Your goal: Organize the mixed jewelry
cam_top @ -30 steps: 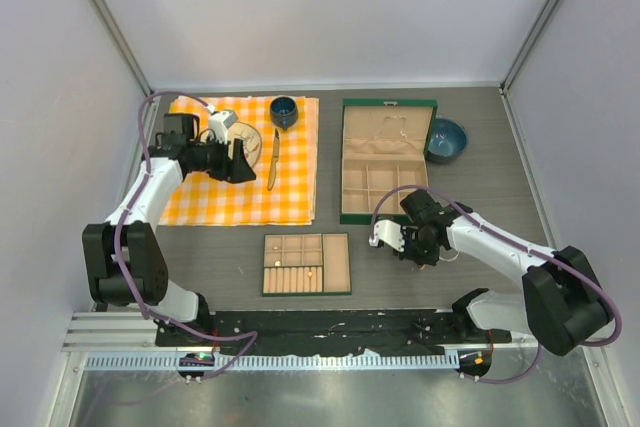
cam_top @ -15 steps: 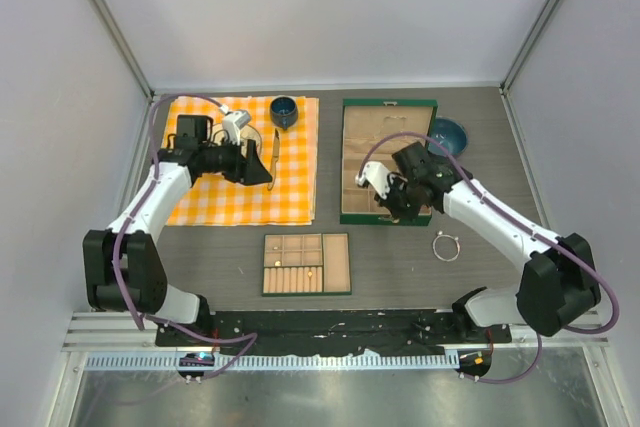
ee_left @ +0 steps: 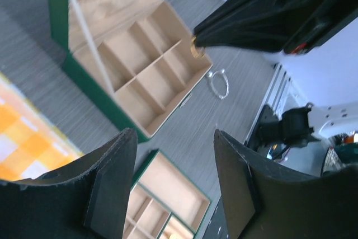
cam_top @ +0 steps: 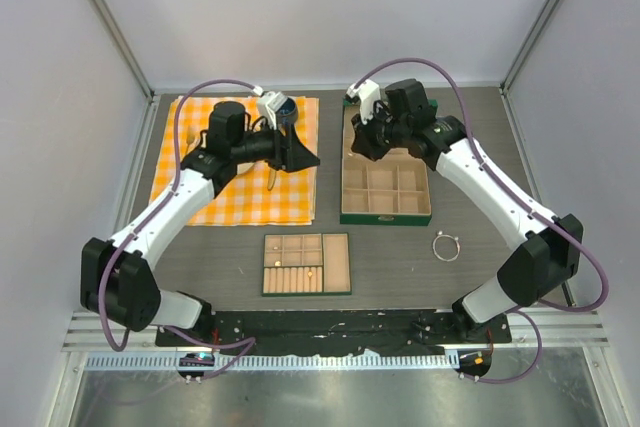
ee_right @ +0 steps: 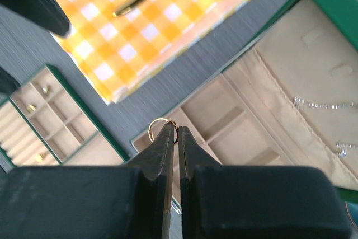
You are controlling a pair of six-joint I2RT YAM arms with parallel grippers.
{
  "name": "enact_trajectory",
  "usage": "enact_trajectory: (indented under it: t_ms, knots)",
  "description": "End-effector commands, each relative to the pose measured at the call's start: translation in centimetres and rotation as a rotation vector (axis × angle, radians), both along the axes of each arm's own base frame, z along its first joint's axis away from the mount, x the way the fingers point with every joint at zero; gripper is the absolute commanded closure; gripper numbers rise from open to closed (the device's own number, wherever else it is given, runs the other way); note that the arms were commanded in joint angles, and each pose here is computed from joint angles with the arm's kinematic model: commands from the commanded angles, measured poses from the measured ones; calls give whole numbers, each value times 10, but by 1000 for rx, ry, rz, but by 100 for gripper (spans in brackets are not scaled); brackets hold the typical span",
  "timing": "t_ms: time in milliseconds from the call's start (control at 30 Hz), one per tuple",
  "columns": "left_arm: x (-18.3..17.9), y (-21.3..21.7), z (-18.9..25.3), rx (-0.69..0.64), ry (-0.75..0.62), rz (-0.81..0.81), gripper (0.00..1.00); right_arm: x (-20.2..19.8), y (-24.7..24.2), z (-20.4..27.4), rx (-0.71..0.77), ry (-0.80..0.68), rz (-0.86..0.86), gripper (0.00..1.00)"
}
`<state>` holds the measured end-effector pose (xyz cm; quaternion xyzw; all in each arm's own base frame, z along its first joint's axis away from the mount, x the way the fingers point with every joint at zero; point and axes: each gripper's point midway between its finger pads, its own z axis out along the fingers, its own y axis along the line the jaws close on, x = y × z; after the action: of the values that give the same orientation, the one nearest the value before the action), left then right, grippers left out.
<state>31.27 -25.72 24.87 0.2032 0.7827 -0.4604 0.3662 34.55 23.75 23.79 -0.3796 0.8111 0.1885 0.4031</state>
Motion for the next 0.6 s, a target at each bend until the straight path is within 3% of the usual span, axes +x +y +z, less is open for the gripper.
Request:
enact_trajectory:
  t_ms: [0, 567]
  knots:
    - [18, -23, 60, -108, -123, 62, 39, 10, 31, 41, 155, -49, -25, 99]
    - [35, -46, 45, -129, -71, 115, 49, 10, 38, 62, 256, -88, -116, 99]
